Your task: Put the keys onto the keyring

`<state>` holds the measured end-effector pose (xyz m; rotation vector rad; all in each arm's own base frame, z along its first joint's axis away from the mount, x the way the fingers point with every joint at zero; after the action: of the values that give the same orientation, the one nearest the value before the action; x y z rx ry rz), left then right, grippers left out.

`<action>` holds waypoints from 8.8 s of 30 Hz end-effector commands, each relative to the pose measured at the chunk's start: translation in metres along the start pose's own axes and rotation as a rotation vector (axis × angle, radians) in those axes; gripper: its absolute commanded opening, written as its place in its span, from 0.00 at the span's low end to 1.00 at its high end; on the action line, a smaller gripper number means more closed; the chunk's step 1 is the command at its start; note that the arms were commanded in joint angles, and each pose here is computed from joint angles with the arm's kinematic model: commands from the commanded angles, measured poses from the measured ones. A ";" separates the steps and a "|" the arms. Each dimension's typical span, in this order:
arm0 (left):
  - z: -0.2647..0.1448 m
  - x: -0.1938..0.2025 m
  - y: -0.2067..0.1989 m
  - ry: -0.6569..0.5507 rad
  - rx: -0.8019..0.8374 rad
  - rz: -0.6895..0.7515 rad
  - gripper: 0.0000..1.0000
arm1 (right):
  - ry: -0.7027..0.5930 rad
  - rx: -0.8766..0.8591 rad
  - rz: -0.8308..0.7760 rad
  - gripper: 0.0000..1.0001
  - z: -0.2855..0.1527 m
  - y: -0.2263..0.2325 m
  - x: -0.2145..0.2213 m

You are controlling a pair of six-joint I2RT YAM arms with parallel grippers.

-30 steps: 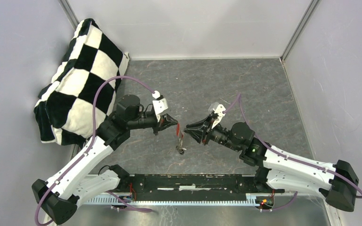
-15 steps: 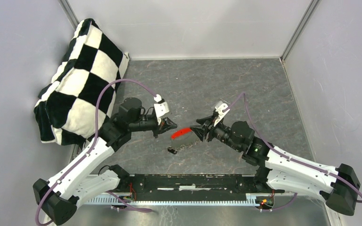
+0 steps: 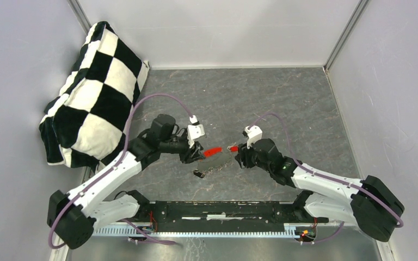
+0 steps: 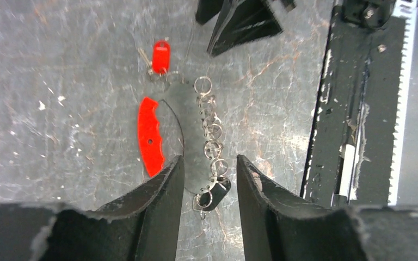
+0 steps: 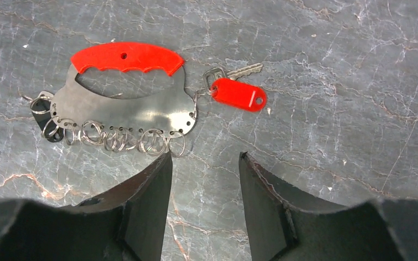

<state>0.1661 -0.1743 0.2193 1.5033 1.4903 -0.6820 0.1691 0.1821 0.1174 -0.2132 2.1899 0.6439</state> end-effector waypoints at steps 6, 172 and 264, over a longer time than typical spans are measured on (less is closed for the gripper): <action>0.013 0.009 0.023 0.031 -0.168 -0.018 0.45 | 0.104 -0.091 0.061 0.48 0.028 0.017 0.003; -0.028 -0.071 -0.020 -0.290 -0.015 0.616 0.02 | -0.335 -1.099 0.002 0.00 -0.072 0.125 -0.094; -0.025 -0.086 -0.021 -0.206 0.084 0.269 0.02 | 0.118 -0.985 -0.634 0.36 -0.079 0.142 -0.123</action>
<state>0.1230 -0.1919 0.2798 1.6381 1.1966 -0.7758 0.1452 0.2505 0.2892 -1.3853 1.6242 1.2925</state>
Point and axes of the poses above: each gripper's point midway between its finger pads, its own z axis out along the fingers, its own y axis along the line the jaws close on, x = y × z, the point moved 8 cm from there along -z, back along the fingers, and after that the axes turned 15 degrees about z, right-handed, at the moved point
